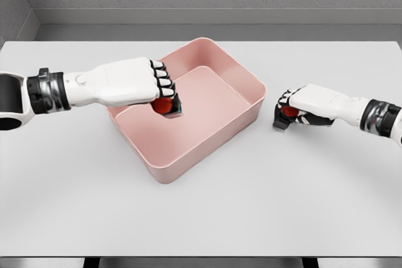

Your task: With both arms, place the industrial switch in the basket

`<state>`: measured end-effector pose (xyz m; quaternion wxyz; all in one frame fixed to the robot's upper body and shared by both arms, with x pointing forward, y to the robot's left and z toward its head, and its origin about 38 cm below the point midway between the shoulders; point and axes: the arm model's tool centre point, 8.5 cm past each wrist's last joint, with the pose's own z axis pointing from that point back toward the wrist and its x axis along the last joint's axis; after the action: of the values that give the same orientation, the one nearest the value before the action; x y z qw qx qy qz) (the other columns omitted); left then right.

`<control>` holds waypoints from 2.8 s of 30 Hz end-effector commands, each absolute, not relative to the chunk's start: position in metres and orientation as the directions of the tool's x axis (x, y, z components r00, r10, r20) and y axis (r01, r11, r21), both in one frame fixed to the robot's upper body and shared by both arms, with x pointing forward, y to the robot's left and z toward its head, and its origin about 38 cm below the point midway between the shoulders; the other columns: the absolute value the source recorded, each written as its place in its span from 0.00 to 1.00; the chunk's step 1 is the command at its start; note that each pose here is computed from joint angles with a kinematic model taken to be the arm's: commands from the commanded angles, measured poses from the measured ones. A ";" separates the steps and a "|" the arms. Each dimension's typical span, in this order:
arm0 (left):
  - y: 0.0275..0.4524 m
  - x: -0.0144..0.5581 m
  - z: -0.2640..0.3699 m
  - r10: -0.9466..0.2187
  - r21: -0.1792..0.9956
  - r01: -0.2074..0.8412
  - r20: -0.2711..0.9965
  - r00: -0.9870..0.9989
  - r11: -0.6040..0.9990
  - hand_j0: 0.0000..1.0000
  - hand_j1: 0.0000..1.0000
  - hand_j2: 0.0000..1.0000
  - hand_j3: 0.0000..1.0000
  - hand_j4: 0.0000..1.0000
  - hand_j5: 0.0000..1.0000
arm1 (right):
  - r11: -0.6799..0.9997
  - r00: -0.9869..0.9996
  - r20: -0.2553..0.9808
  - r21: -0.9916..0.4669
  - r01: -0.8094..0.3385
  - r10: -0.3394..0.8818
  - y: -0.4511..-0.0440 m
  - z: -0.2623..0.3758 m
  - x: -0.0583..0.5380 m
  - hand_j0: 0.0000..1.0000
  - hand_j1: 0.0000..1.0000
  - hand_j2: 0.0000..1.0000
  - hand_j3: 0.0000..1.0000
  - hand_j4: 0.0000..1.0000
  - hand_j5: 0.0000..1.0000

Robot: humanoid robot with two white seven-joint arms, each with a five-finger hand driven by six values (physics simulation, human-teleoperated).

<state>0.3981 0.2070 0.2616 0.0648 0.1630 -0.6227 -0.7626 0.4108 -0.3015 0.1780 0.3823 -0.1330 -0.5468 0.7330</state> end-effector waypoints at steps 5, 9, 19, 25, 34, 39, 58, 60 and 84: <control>0.215 0.402 0.262 -0.324 0.970 -0.098 -0.168 -0.931 -0.222 0.84 0.84 0.84 0.84 0.84 0.84 | -0.122 -0.672 0.206 -0.905 -0.407 0.711 -0.305 0.187 0.414 0.45 0.45 0.45 0.45 0.45 0.45; 0.217 0.404 0.263 -0.332 0.969 -0.098 -0.170 -0.928 -0.225 0.87 0.87 0.87 0.87 0.87 0.87 | -0.130 -0.673 0.189 -0.911 -0.393 0.715 -0.309 0.195 0.417 0.45 0.45 0.45 0.45 0.45 0.45; 0.237 0.395 0.275 -0.353 0.984 -0.039 -0.099 -0.930 -0.174 1.00 1.00 1.00 1.00 1.00 1.00 | -0.166 -0.688 0.122 -0.927 -0.337 0.715 -0.314 0.228 0.428 0.45 0.45 0.45 0.45 0.45 0.45; 0.287 0.382 0.297 -0.432 0.981 0.024 -0.063 -0.900 -0.193 1.00 1.00 1.00 1.00 1.00 1.00 | -0.181 -0.717 0.086 -0.940 -0.288 0.692 -0.308 0.251 0.434 0.45 0.45 0.45 0.45 0.45 0.45; 0.297 0.375 0.300 -0.442 0.974 0.026 -0.078 -0.894 -0.224 1.00 1.00 1.00 1.00 1.00 1.00 | -0.210 -0.777 0.041 -0.953 -0.220 0.628 -0.281 0.279 0.430 0.44 0.44 0.44 0.44 0.44 0.44; 0.297 0.375 0.300 -0.441 0.974 0.025 -0.078 -0.894 -0.223 1.00 1.00 1.00 1.00 1.00 1.00 | -0.212 -0.815 0.037 -0.958 -0.194 0.579 -0.253 0.289 0.435 0.44 0.44 0.44 0.44 0.44 0.44; 0.297 0.375 0.300 -0.441 0.974 0.025 -0.078 -0.894 -0.224 1.00 1.00 1.00 1.00 1.00 1.00 | -0.215 -0.918 0.059 -0.964 -0.154 0.392 -0.154 0.294 0.441 0.46 0.46 0.46 0.46 0.46 0.46; 0.297 0.375 0.300 -0.440 0.975 0.023 -0.079 -0.895 -0.223 1.00 1.00 1.00 1.00 1.00 1.00 | -0.205 -0.909 0.065 -0.966 -0.161 0.411 -0.153 0.295 0.450 0.66 0.66 0.66 0.66 0.66 0.66; 0.306 0.373 0.301 -0.460 0.976 0.042 -0.063 -0.886 -0.213 1.00 1.00 1.00 1.00 1.00 1.00 | -0.228 -0.899 -0.004 -0.968 -0.106 0.438 -0.174 0.306 0.473 1.00 1.00 1.00 1.00 1.00 1.00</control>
<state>0.3725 0.3064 0.3011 0.1633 0.1748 -0.6018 -0.7620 0.4702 -0.1578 0.2901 0.1855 -0.1209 -0.5945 0.7730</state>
